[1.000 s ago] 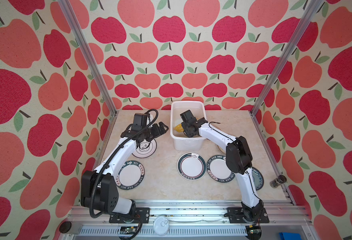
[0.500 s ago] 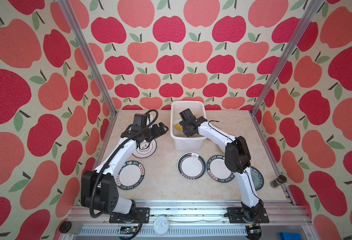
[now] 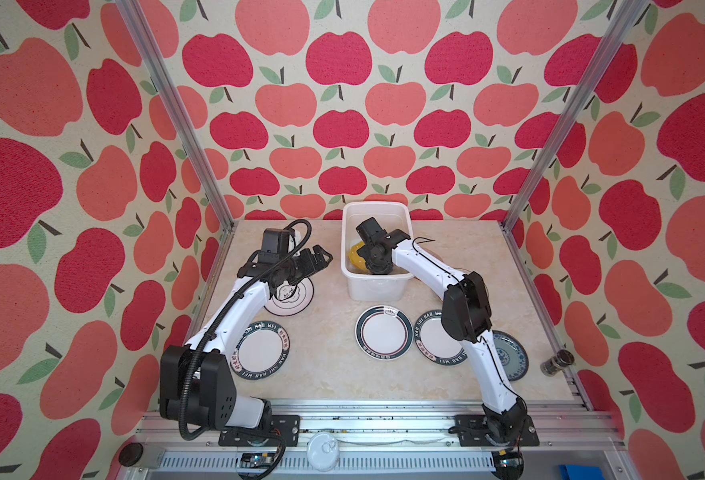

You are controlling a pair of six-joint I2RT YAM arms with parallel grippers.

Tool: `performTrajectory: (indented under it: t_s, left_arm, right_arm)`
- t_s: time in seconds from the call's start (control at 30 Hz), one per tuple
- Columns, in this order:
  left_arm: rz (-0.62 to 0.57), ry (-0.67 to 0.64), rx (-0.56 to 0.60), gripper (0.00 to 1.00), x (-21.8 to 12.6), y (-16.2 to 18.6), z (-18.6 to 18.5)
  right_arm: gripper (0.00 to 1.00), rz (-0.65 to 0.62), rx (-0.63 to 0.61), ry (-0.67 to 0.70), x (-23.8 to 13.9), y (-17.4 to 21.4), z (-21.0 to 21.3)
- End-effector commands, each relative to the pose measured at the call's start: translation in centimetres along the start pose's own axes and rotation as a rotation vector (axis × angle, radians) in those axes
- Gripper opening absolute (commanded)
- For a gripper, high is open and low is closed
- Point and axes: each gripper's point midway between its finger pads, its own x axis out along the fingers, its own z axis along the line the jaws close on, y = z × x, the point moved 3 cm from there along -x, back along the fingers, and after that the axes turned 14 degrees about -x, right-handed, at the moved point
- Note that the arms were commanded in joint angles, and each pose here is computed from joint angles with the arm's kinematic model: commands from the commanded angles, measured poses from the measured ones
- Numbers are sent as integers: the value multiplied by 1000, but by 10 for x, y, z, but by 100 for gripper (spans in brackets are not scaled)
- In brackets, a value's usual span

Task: Place the plates into the plastic bin on the countertop
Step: 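Open the right gripper to release the yellow dish in the bin, then raise the right gripper out of the bin and move it toward the beige plate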

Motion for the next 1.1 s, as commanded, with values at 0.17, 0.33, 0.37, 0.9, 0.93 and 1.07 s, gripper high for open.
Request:
performTrajectory:
  t_s: [0.17,0.33,0.37,0.9,0.93,1.07]
  left_arm:
    - [-4,-10,22,96,-7,2,5]
    - [-13,-7,21,96,-9,0,3]
    - [-12,-9,20,96,-9,0,3]
    - [-71,-50,-29,96,-25,-2,8]
    - [-73,-55,-27,96,-27,-3,8]
    - [-96,-63,-44,97,-36,-7,8]
  right_arm:
    - [90,35,-53,49,-8,2,-3]
    - [99,52,-104,77,-14,-1,-3]
    - [99,52,-111,80,-14,-1,-3]
    - [99,38,-153,141,-49,-3,-12]
    - [99,30,-163,124,-53,-3,-9]
    - [99,-19,-212,41,-77,-11,8]
